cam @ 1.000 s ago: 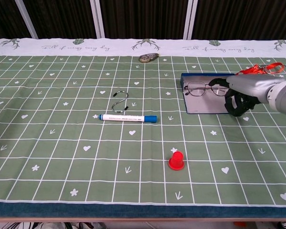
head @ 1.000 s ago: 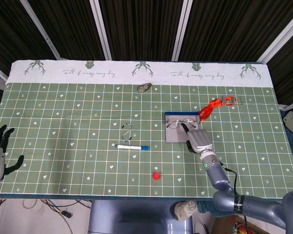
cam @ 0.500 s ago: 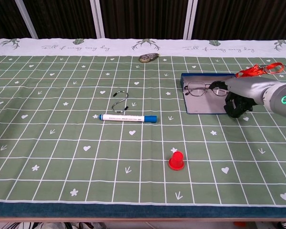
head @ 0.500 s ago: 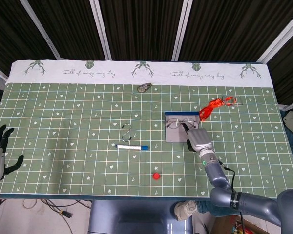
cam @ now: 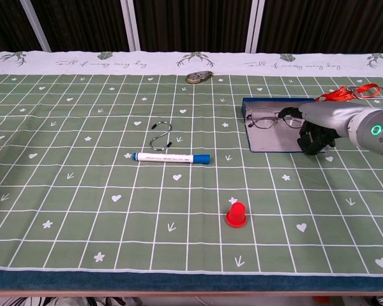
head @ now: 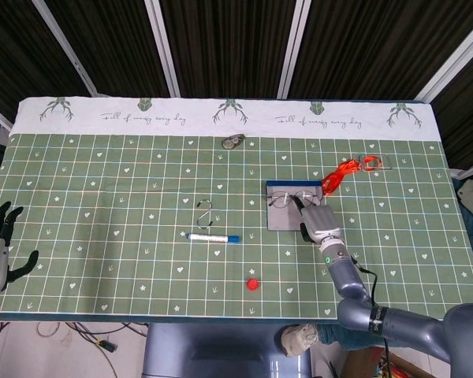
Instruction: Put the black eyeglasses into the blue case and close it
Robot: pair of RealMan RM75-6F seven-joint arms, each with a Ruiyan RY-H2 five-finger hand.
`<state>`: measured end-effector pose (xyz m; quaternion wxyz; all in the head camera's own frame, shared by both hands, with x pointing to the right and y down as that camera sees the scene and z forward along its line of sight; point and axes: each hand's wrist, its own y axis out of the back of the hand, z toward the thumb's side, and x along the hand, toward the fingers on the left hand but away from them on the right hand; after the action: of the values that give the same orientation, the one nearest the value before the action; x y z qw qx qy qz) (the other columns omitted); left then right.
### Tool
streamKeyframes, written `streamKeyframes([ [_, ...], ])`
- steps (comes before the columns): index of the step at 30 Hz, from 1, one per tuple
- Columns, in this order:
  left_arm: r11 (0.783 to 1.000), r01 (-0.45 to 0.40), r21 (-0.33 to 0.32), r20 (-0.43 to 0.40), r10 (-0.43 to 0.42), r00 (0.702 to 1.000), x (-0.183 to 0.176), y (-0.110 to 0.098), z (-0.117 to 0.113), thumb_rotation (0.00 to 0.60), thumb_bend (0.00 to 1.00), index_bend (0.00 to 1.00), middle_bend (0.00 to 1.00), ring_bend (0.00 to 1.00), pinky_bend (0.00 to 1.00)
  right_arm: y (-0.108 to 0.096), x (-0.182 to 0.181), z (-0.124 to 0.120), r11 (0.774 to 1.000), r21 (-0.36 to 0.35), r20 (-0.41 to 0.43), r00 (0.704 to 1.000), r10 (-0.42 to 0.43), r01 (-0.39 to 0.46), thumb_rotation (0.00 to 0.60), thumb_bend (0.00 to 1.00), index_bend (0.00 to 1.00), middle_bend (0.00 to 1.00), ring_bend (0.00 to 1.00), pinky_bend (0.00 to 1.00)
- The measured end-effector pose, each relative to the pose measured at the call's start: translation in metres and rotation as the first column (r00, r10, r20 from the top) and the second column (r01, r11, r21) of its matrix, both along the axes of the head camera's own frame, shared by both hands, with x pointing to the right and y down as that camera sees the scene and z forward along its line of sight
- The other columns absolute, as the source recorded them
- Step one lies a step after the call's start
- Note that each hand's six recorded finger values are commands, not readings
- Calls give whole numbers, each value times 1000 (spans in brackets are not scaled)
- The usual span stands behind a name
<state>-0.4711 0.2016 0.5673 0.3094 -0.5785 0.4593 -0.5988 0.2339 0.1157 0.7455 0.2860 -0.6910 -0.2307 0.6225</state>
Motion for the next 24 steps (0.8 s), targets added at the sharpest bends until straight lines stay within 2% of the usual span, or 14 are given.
streamKeyframes([
  [24,1000,3,-3,-4,-3,1000,0,0,0,600,307,86,0,0,0,-26,1,7,998,13,-51,997,65,-64,600,703,86,594,588,649],
])
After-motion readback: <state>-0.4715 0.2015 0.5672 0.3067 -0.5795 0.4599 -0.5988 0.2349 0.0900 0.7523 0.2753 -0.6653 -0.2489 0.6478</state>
